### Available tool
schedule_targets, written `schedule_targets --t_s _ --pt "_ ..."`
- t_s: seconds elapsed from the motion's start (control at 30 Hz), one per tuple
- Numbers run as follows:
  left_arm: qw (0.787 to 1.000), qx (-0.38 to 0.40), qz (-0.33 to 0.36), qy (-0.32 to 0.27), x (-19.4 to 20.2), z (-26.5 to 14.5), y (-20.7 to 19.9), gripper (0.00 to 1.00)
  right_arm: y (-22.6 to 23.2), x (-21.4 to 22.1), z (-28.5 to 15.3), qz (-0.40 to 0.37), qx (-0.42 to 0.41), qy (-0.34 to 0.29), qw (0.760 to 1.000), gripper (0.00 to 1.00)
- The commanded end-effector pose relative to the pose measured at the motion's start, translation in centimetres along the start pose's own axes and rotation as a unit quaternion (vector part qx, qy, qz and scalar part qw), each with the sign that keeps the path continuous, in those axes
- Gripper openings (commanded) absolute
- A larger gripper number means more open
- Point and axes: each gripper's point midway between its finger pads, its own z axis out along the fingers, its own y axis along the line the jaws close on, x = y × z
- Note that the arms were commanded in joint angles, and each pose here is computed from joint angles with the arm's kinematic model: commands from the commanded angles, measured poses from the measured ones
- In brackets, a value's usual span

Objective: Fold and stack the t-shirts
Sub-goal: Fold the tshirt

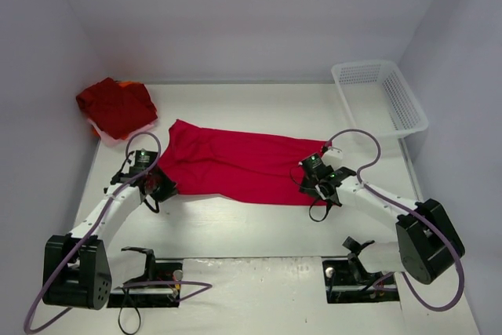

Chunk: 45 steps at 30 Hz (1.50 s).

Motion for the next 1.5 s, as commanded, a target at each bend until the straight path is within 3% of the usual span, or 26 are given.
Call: schedule_targets --t_s 0.0,1.03,1.47 --pt "0.999 0.024 0.007 -0.02 -1.5 -0.5 -1.5 0.0 0.5 0.3 -0.6 0.015 -0.003 -0.009 1.0 0.5" --pt "1.0 0.019 0.001 -0.016 -1.3 -0.2 -0.8 0.0 0.9 4.1 -0.7 -0.003 0.004 0.013 1.0 0.47" --pt "0.999 -0.002 -0.034 -0.016 -3.1 0.6 2.7 0.0 1.9 2.9 -1.3 -0.008 0.001 0.0 1.0 0.47"
